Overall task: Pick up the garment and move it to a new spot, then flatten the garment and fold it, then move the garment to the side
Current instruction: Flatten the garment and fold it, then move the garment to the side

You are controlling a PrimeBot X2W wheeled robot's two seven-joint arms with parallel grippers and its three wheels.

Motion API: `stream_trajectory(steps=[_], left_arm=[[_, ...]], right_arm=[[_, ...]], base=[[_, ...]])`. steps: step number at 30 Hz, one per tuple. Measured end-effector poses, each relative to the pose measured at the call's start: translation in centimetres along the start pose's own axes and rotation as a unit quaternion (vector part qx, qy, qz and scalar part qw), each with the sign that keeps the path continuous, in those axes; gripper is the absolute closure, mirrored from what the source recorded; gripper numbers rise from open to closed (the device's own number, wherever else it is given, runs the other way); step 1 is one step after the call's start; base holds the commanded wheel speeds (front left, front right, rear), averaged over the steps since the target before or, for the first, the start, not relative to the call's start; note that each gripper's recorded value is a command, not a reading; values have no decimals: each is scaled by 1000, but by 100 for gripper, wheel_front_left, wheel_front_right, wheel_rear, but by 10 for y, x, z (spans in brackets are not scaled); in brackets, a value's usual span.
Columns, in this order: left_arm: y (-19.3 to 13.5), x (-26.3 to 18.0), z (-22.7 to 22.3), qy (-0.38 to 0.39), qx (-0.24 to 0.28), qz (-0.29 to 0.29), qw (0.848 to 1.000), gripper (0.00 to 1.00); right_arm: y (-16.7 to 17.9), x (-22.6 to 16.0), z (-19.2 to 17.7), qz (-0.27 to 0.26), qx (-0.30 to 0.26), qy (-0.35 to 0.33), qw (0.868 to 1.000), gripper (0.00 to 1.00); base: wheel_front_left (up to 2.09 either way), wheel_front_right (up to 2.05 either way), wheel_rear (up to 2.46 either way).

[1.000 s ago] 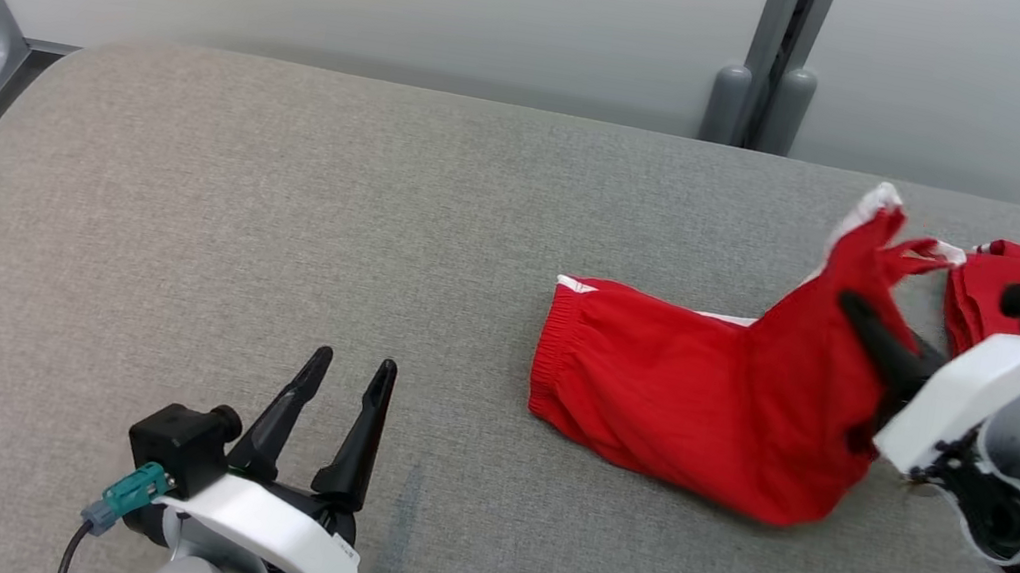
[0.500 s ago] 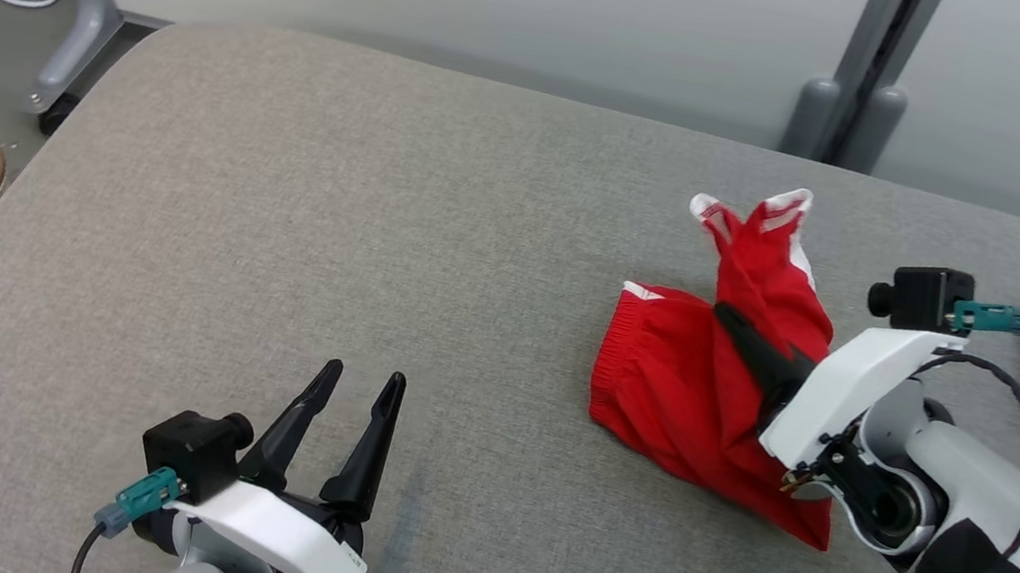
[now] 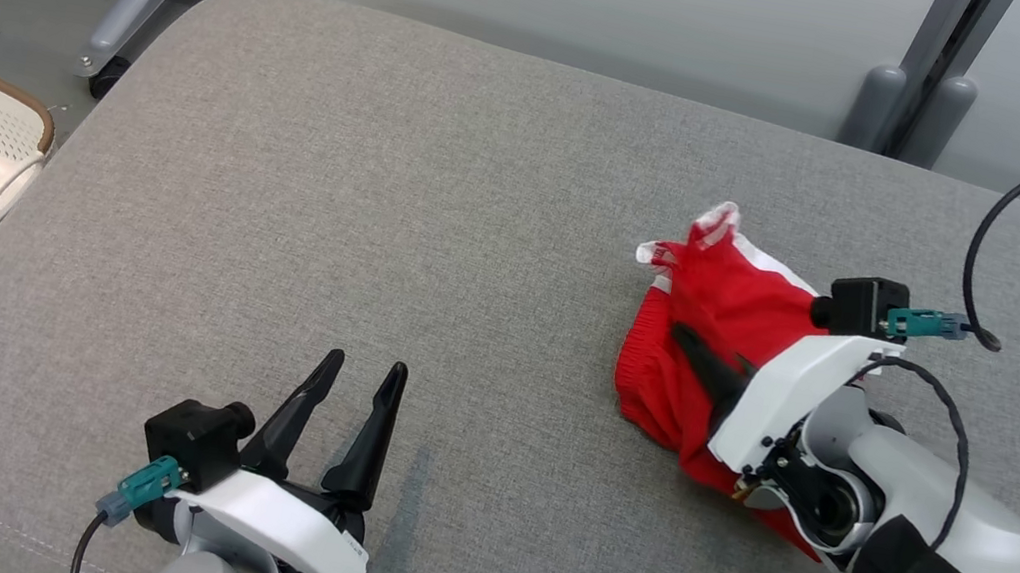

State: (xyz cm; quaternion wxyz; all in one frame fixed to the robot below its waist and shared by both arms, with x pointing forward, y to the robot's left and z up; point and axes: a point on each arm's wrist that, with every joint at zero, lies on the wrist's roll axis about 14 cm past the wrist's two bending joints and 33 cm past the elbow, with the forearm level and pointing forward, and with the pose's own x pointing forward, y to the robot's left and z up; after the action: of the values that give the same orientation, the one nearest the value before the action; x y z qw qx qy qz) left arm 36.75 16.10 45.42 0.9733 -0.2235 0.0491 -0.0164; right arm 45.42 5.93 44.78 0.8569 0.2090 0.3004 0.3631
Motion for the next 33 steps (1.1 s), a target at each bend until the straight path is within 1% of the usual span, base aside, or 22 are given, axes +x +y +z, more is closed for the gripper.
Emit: stream_trajectory(steps=[5, 11, 13, 16, 19, 23, 28, 30, 33], left_arm=[[-4, 2, 1, -1, 2, -6, 1000, 0], [-15, 6, 1, -2, 5, -25, 1000, 0], [-20, 8, 2, -4, 5, -31, 999, 0], [-27, 10, 5, -8, 7, -42, 999, 0], [-31, 8, 5, -10, 7, -47, 999, 0], [-36, 8, 8, -14, 9, -54, 998, 0], [-35, 6, 11, -19, 10, -53, 998, 0], [-33, 6, 12, -21, 10, -51, 998, 0], [-30, 4, 12, -21, 11, -46, 999, 0]], right_arm=[[17, -2, 10, 21, -6, -28, 999, 0], [20, -26, 49, 32, -22, -105, 994, 0], [11, -39, 61, 21, -43, -127, 991, 0], [-15, -63, 79, -15, -67, -156, 985, 0], [-39, -83, 86, -52, -81, -170, 981, 0], [-55, -94, 82, -77, -83, -172, 979, 0], [-70, -98, 71, -101, -84, -161, 978, 0], [-77, -99, 70, -111, -69, -164, 978, 0], [-83, -95, 52, -119, -53, -133, 982, 0]], base=[[0, 0, 0], [0, 0, 0], [0, 0, 0], [0, 0, 0], [0, 0, 0], [0, 0, 0], [0, 0, 0], [0, 0, 0], [0, 0, 0]])
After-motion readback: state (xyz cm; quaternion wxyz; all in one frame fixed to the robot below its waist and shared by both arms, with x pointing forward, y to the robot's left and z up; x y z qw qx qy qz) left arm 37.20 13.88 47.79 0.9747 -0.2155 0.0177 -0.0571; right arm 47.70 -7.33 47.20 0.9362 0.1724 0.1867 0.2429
